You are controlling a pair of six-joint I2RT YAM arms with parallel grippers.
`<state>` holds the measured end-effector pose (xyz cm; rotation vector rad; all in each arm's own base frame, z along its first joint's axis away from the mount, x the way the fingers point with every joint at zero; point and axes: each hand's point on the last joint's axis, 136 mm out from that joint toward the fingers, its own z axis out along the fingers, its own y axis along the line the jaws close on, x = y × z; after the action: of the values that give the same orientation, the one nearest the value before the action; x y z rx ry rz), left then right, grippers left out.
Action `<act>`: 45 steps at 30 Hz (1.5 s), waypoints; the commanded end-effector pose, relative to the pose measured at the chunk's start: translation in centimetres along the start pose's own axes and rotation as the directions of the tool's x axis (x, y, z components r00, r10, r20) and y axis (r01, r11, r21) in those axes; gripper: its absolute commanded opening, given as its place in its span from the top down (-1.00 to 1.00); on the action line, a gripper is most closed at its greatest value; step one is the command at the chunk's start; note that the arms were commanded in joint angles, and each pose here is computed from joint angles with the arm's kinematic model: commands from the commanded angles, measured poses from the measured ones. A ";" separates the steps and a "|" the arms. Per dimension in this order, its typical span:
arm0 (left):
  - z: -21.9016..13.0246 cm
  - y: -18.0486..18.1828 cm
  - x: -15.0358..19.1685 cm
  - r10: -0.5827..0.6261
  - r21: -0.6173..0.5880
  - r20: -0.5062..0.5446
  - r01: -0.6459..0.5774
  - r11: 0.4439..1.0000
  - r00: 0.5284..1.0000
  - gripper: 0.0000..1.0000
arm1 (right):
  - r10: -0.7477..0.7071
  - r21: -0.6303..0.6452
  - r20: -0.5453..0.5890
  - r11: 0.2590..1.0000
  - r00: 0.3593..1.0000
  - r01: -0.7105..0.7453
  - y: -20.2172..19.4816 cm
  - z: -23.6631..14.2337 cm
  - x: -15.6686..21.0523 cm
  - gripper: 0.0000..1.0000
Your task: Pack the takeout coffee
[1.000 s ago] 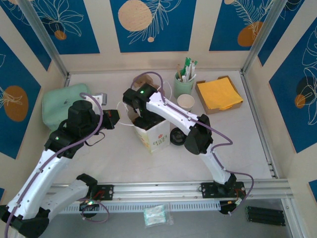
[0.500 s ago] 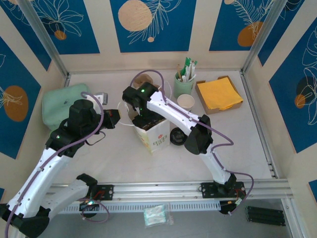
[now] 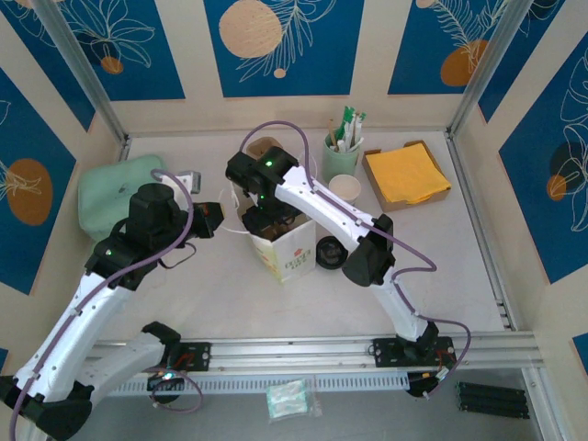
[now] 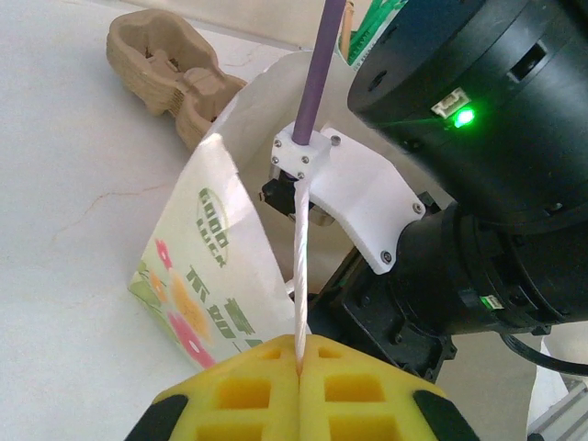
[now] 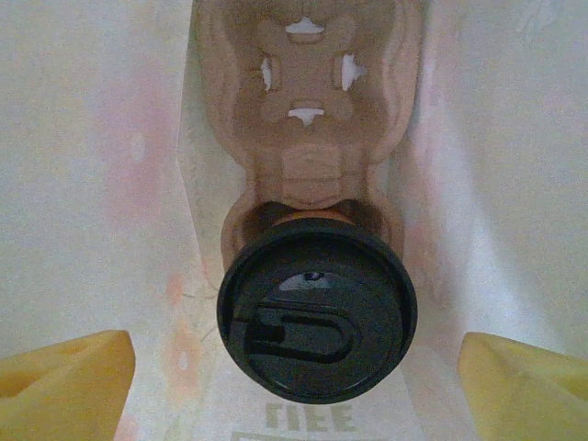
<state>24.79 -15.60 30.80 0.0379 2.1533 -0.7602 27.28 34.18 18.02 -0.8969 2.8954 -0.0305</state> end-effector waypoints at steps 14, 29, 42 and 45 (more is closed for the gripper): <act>-0.6 -0.8 -1.1 0.004 0.022 0.017 -0.005 1.000 1.000 1.00 | 0.018 0.014 -0.015 1.000 1.000 -0.018 -1.4 -4.4 3.1 -0.80; -0.4 -0.8 -1.2 0.003 0.021 0.012 -0.004 1.000 1.000 1.00 | 0.044 -0.027 0.077 0.999 0.996 -0.042 -1.5 -7.3 3.0 -0.76; -0.2 -0.8 -1.2 0.003 0.018 0.010 -0.003 1.000 1.000 1.00 | 0.047 -0.073 0.140 0.997 0.989 -0.037 -0.8 -9.7 3.4 -0.71; -0.1 -0.8 -1.2 0.003 0.018 0.008 -0.003 1.000 1.000 1.00 | 0.044 -0.075 0.147 0.997 0.988 -0.034 -0.7 -10.1 3.7 -0.70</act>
<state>25.31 -15.96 30.79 0.0402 2.1664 -0.7603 26.30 33.98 26.05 -0.8039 2.7328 0.1665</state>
